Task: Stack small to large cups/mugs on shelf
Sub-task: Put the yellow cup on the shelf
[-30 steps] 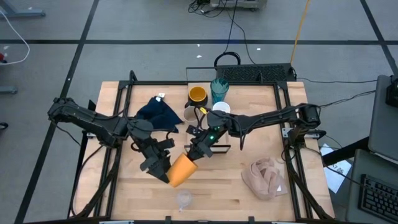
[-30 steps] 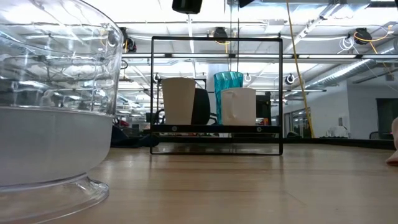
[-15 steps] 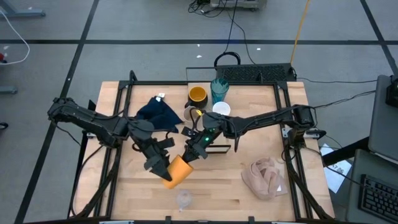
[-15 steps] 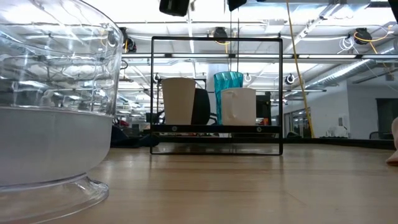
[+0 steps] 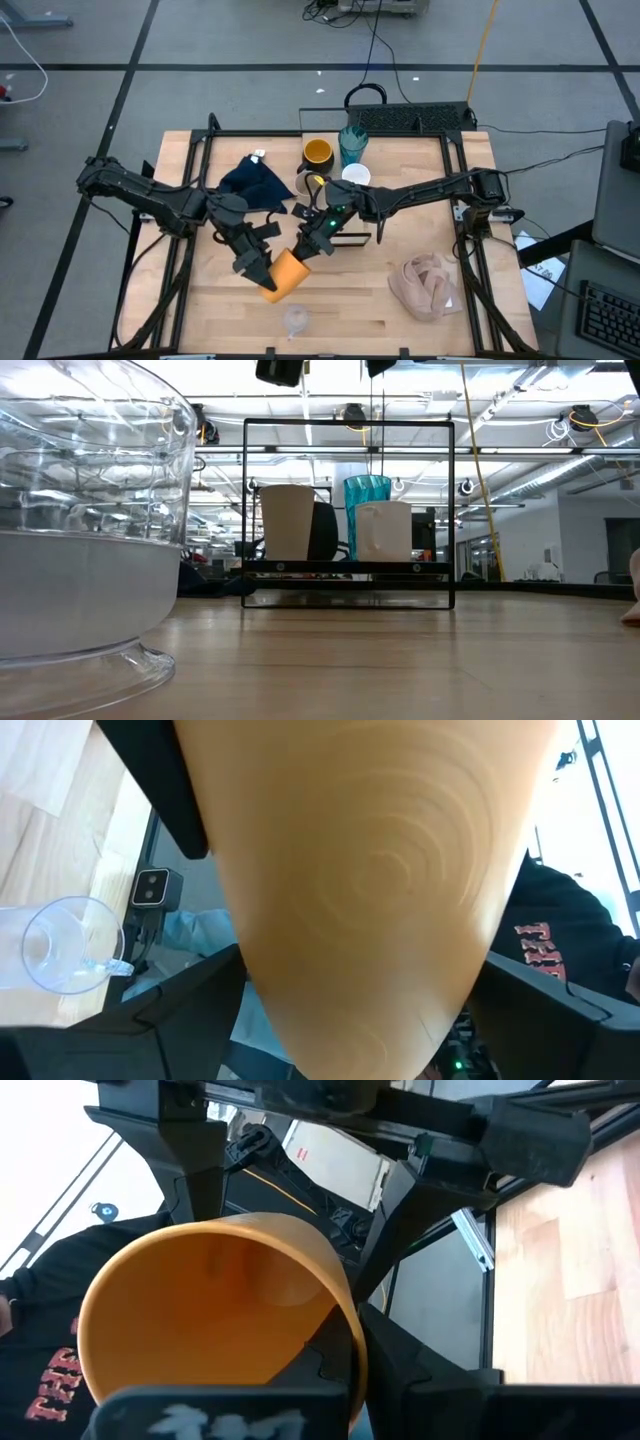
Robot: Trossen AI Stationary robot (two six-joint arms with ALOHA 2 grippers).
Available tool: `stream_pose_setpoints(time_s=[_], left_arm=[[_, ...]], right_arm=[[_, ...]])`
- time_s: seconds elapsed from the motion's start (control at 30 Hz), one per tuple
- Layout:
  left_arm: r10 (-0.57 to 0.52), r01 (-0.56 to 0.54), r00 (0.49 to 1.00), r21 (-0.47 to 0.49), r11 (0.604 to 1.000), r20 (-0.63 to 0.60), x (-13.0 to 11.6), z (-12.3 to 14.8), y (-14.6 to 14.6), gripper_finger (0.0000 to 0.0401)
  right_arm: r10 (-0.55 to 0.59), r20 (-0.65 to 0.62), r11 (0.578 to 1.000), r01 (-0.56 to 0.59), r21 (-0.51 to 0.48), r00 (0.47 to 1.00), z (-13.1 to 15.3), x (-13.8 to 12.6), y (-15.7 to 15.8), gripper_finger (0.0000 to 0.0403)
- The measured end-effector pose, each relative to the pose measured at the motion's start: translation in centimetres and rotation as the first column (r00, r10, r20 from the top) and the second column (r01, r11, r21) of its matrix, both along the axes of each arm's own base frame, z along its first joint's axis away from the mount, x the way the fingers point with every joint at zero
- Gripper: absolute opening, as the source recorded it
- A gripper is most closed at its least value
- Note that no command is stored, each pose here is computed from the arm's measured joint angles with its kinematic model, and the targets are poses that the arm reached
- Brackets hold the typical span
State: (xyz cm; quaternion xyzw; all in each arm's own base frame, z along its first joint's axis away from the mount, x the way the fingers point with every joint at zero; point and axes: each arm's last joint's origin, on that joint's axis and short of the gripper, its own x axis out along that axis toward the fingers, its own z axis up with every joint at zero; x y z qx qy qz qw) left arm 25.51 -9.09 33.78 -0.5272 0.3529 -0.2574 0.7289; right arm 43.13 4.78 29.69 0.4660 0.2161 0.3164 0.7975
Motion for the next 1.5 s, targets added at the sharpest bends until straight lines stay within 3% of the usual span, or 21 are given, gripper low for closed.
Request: stream_pose_setpoints(time_s=[0.17,0.47,0.7,0.8,1.03,1.23,1.37,1.5], left_arm=[[0.001,-0.001,1.0,-0.003,1.0,-0.003,0.0,0.0,0.0,0.0349],[0.001,-0.001,1.0,0.0,1.0,0.001,0.0,0.0,0.0,0.0292],[0.001,-0.001,1.0,-0.003,1.0,0.004,0.0,0.0,0.1,0.0333],[0.002,-0.002,1.0,-0.001,1.0,0.002,0.0,0.0,0.0,0.0333],[-0.001,0.001,1.0,-0.001,1.0,-0.004,0.0,-0.1,-0.1,0.0293],[-0.002,0.002,1.0,-0.006,1.0,-0.009,0.0,-0.1,-0.2,0.0323],[-0.004,0.004,1.0,-0.006,1.0,-0.009,0.0,-0.1,-0.2,0.0329],[-0.005,0.005,1.0,-0.003,1.0,-0.005,0.0,-0.1,-0.2,0.0306]], right_arm=[[-0.009,0.004,1.0,0.01,-0.003,1.0,0.0,0.0,-0.1,0.0],[-0.012,0.003,1.0,0.012,-0.003,1.0,0.0,0.0,-0.5,0.0],[-0.012,0.029,1.0,0.012,-0.002,1.0,0.2,0.1,-0.6,0.0003],[-0.032,0.045,0.999,0.032,0.0,0.998,0.5,0.1,-0.9,0.0021],[-0.021,0.038,1.0,0.02,0.016,0.999,0.6,0.1,-1.5,0.0096],[0.013,0.03,1.0,-0.013,0.02,0.999,0.6,0.0,-1.6,0.0154],[0.012,0.027,1.0,-0.012,0.023,1.0,0.6,0.0,-2.6,0.0173],[0.052,0.021,0.998,-0.053,0.032,0.998,0.8,-0.2,-3.8,0.0177]])
